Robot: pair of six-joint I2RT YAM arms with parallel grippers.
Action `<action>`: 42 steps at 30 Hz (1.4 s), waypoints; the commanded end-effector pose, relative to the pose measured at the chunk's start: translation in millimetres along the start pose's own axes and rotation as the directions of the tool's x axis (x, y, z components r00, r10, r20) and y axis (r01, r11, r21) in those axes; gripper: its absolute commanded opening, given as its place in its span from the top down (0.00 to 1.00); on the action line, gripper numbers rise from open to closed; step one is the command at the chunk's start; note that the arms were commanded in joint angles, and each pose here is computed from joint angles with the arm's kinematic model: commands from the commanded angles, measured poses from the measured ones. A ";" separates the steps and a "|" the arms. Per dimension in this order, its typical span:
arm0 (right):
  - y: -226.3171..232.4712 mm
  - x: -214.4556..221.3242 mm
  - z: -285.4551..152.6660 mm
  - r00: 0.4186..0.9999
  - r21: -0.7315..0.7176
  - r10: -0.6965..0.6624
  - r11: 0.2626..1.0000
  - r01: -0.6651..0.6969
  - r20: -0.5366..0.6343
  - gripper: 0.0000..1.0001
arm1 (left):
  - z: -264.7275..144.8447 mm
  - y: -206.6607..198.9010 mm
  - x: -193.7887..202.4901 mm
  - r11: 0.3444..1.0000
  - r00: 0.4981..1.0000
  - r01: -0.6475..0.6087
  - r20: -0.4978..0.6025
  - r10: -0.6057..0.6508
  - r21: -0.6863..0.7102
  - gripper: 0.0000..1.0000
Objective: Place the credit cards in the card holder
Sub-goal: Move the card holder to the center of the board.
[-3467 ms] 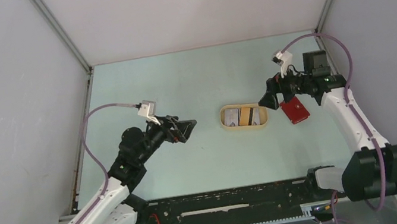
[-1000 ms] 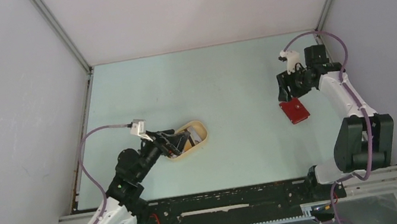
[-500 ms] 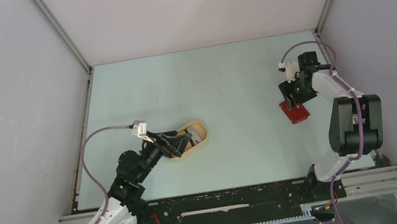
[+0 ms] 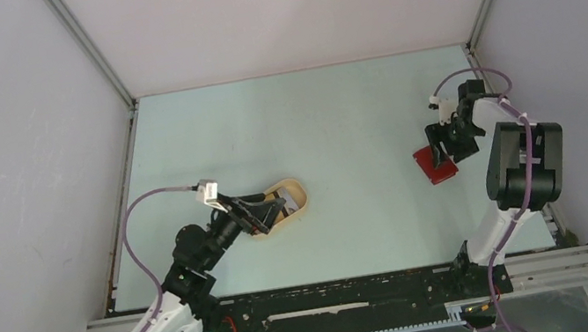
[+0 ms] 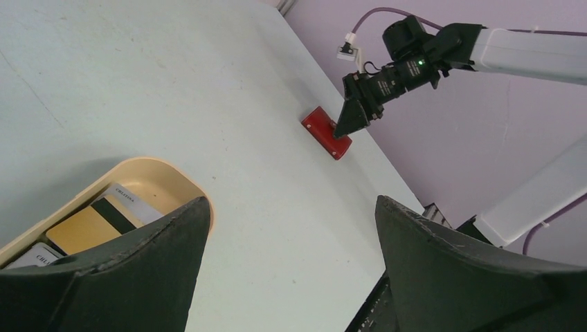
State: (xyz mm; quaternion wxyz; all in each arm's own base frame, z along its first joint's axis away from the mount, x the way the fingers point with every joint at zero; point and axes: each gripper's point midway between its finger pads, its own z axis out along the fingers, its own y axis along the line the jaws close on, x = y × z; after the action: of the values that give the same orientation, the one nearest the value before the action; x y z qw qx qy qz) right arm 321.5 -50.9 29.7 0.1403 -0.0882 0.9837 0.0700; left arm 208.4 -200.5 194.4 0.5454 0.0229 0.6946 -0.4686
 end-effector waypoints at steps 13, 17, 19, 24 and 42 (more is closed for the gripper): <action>200.3 29.1 7.7 0.842 -0.424 -0.539 0.760 0.493 0.013 0.51 | -4.4 -16.5 15.9 0.980 0.994 -0.111 0.024 0.108 0.164 0.09; 257.3 48.8 3.6 0.750 -0.481 -0.660 0.646 0.593 0.038 0.46 | -3.1 -17.1 27.7 0.973 0.989 -0.150 0.010 0.151 0.176 0.11; 272.9 54.8 -2.2 0.726 -0.504 -0.686 0.609 0.612 0.053 0.37 | -1.5 -13.8 34.7 0.976 0.989 -0.147 -0.008 0.150 0.158 0.12; 277.2 45.1 -28.7 0.707 -0.501 -0.689 0.561 0.659 0.159 0.25 | -0.4 -11.5 51.0 0.988 0.995 -0.087 -0.031 0.092 0.125 0.22; 299.1 42.3 -39.8 0.052 -0.096 -0.771 -0.013 0.995 0.634 0.15 | 53.3 -0.1 103.6 0.991 0.961 0.093 -0.252 -0.114 -0.093 0.41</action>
State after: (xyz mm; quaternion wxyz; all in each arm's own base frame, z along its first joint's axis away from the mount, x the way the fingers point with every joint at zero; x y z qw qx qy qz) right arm 187.7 212.7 94.5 0.2910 -0.6917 0.6014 0.2742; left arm 188.8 -262.8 88.7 0.4169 0.0388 0.7952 -0.4386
